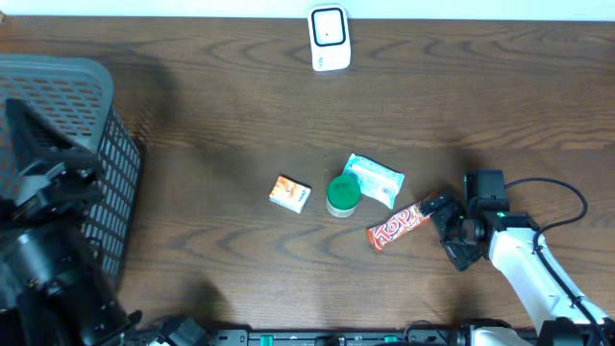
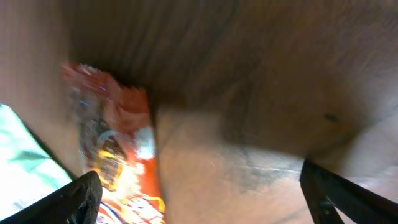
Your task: Scan the item barcode
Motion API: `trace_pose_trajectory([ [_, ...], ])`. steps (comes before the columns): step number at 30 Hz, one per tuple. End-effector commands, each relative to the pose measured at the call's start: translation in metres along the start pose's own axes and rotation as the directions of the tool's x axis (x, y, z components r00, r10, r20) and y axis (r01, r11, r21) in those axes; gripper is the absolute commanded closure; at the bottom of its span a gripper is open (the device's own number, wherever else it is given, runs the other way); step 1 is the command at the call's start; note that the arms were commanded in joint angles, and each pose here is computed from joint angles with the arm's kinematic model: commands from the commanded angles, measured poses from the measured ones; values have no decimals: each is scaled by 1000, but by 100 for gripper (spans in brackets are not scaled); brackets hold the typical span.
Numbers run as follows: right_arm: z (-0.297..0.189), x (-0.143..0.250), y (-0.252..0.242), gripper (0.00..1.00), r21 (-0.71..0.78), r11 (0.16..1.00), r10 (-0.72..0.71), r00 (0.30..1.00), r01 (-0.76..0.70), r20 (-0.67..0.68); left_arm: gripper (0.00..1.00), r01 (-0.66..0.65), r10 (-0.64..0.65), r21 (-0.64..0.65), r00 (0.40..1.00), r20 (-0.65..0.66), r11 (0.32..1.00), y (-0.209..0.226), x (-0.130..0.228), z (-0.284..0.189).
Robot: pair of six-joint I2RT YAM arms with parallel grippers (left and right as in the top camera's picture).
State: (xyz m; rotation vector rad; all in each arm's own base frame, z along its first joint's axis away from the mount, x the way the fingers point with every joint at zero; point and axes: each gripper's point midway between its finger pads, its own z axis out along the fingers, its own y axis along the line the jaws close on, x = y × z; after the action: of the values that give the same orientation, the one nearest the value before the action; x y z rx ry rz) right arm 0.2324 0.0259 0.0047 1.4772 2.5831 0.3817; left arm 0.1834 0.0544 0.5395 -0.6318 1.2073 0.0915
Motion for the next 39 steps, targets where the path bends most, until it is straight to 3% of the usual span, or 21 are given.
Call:
trace_pose_trajectory([
  [1,25,13,-28,1,71,995,75,996,-71,-55,19,14,-14,-4,1000,4,1000,5,-1,-1],
  [10,68,27,-36,3,102,991,98,982,-82,-161,19,2,-2,-3,1000,-6,1000,2,9,-1],
  [11,73,29,-40,16,118,989,103,980,-84,-168,19,1,-1,-3,1000,-6,1000,2,9,-1],
  [13,81,32,-48,56,148,985,112,977,-86,-181,19,3,-3,-3,1000,-6,1000,2,9,-1],
  [14,83,33,-51,99,160,984,112,976,-82,-186,19,3,-3,-3,1000,-6,1000,2,9,-1],
  [21,84,26,-34,99,61,995,-67,980,80,-186,19,3,-3,-3,1000,-6,1000,2,9,-1],
  [28,44,24,-2,98,-85,986,-153,977,141,-146,19,-4,4,-31,1000,6,1000,7,7,1],
  [33,-6,11,23,99,-205,941,-270,963,269,27,19,-5,8,-89,999,33,996,19,3,3],
  [39,-72,-30,18,99,-182,937,-213,899,299,383,19,9,-1,-136,998,55,991,28,1,5],
])
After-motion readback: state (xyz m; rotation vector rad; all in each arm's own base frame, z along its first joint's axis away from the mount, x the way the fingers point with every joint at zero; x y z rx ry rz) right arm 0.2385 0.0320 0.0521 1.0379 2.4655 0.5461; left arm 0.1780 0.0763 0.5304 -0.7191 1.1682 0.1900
